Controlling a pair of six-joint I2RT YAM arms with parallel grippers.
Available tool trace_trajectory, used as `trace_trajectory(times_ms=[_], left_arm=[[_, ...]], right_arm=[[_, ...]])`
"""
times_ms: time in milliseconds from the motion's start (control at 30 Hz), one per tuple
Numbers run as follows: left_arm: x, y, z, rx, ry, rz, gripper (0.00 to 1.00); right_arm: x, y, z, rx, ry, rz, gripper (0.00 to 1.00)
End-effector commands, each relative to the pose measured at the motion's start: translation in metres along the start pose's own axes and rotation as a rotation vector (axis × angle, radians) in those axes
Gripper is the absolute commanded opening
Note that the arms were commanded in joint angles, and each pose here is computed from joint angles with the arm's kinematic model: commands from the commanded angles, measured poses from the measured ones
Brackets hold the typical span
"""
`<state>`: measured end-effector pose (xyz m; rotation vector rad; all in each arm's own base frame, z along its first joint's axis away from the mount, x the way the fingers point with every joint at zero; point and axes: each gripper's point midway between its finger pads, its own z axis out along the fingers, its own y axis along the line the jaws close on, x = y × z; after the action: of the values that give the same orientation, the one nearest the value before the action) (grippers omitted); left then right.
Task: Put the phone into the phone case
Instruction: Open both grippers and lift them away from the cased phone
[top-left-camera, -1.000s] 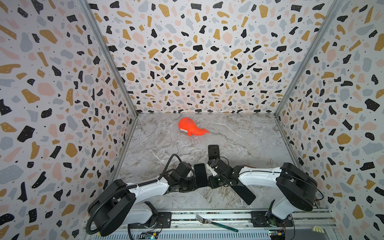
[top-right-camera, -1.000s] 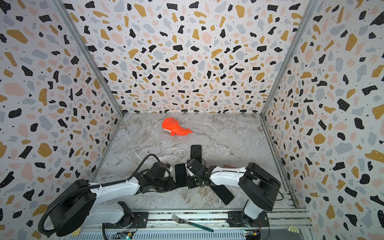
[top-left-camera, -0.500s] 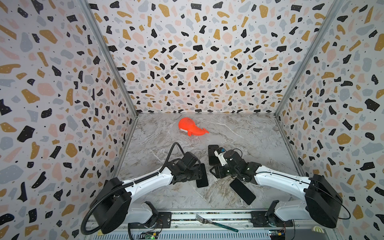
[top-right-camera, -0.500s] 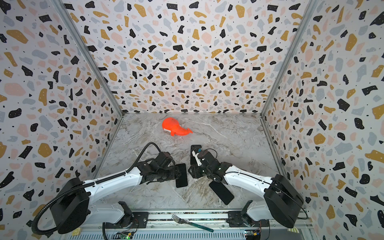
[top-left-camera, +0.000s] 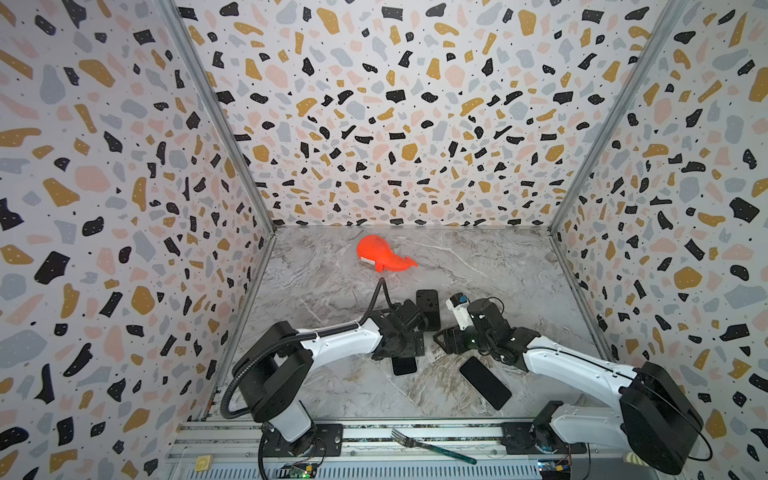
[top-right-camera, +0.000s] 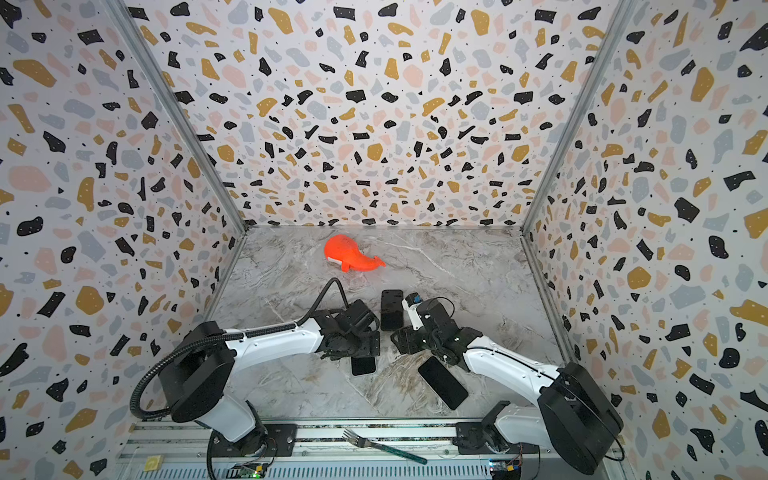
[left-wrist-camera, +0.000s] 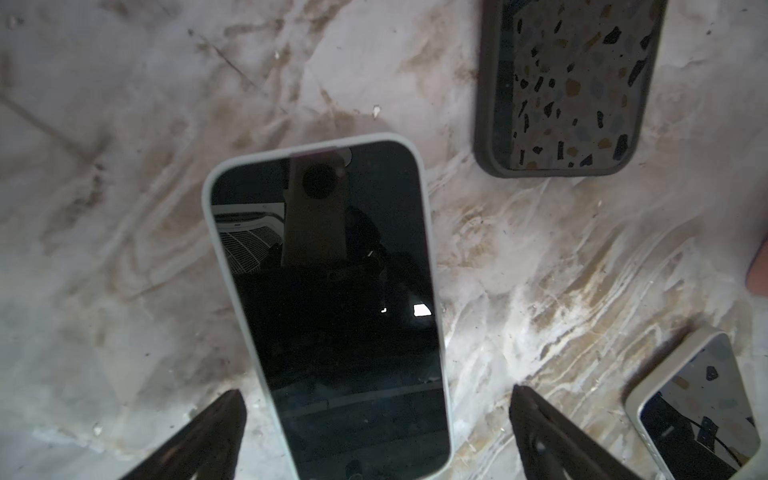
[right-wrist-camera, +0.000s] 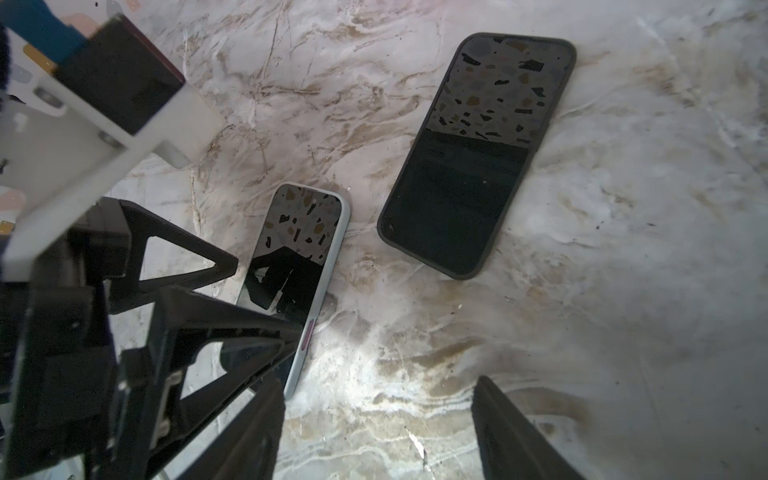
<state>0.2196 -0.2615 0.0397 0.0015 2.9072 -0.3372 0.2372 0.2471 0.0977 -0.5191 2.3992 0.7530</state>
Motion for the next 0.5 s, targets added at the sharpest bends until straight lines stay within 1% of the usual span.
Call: trace_trajectory(times_ms=[0, 200, 400, 467], left_arm=[[0.0, 0.001, 0.002, -0.042, 0.006, -0.003, 1.0], [0.003, -0.001, 0.014, -0.083, 0.037, 0.017, 1.0], [0.005, 0.008, 0.02, -0.149, 0.043, 0.039, 1.0], [0.006, 0.012, 0.022, -0.165, 0.048, 0.04, 0.97]], right_arm=[[-0.009, 0.005, -0.005, -0.038, -0.033, -0.021, 0.73], [-0.008, 0.003, -0.003, -0.042, -0.025, -0.015, 0.73], [-0.004, -0.003, -0.002, -0.039, -0.014, 0.007, 0.73], [-0.003, -0.003, -0.002, -0.041, -0.015, 0.01, 0.73]])
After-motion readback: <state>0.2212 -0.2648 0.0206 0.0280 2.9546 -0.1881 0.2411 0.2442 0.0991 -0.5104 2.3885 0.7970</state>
